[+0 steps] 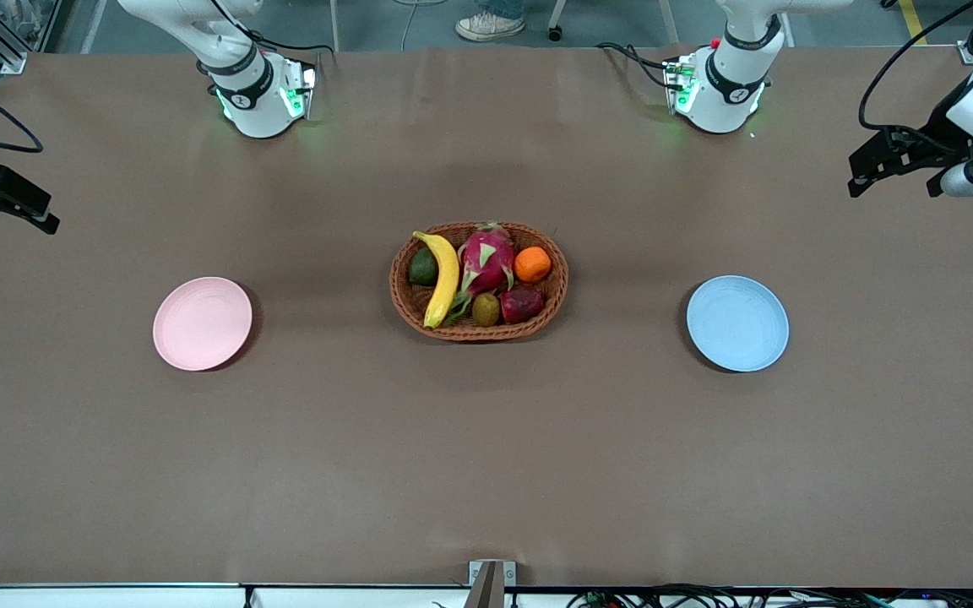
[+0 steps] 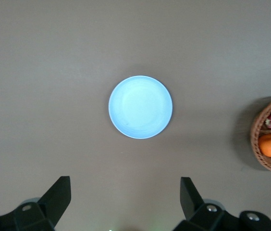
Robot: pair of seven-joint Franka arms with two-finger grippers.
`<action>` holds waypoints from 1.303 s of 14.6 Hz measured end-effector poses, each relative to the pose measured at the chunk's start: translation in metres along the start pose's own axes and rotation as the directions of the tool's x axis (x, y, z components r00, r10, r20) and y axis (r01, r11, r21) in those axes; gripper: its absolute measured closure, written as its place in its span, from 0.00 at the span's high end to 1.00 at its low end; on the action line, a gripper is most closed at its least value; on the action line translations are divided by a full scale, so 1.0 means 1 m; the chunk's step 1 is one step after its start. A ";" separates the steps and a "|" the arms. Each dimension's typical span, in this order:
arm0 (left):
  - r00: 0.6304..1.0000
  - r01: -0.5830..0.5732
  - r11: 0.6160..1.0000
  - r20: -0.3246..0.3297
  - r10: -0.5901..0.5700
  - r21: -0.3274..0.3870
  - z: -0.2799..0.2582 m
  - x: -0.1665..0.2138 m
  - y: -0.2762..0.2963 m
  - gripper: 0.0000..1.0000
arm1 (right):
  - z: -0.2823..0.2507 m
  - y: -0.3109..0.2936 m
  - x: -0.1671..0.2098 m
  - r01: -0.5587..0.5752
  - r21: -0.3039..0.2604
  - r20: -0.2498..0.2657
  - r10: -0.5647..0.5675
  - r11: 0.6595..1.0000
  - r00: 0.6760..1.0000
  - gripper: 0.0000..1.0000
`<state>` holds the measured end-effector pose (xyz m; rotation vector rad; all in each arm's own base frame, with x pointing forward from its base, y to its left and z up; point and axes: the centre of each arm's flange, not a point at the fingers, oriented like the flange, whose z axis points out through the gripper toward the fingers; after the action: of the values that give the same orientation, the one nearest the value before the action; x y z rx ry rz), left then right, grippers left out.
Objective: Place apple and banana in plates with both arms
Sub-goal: 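Move both grippers from the plates toward the fruit basket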
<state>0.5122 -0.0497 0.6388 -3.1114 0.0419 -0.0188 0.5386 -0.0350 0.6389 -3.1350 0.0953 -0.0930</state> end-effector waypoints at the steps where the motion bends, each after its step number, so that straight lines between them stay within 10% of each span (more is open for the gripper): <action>1: 1.000 0.000 1.000 -0.001 0.000 0.007 0.000 0.001 -0.001 1.00 | 0.000 0.000 0.000 0.001 -0.001 0.000 -0.001 1.000 1.000 1.00; 9: 1.000 -0.023 1.000 0.018 0.024 -0.006 0.034 0.034 0.011 1.00 | 0.010 0.002 -0.002 0.000 -0.003 0.026 0.000 1.000 1.000 1.00; 19: 0.997 -0.011 0.999 0.077 0.015 -0.052 0.183 0.073 0.209 1.00 | 0.180 -0.173 -0.011 0.244 0.053 0.309 -0.248 0.968 0.918 1.00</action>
<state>0.5817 -0.2551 0.4503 -3.1595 0.0622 0.1043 0.5483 0.1384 0.4595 -3.0813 -0.3008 0.4024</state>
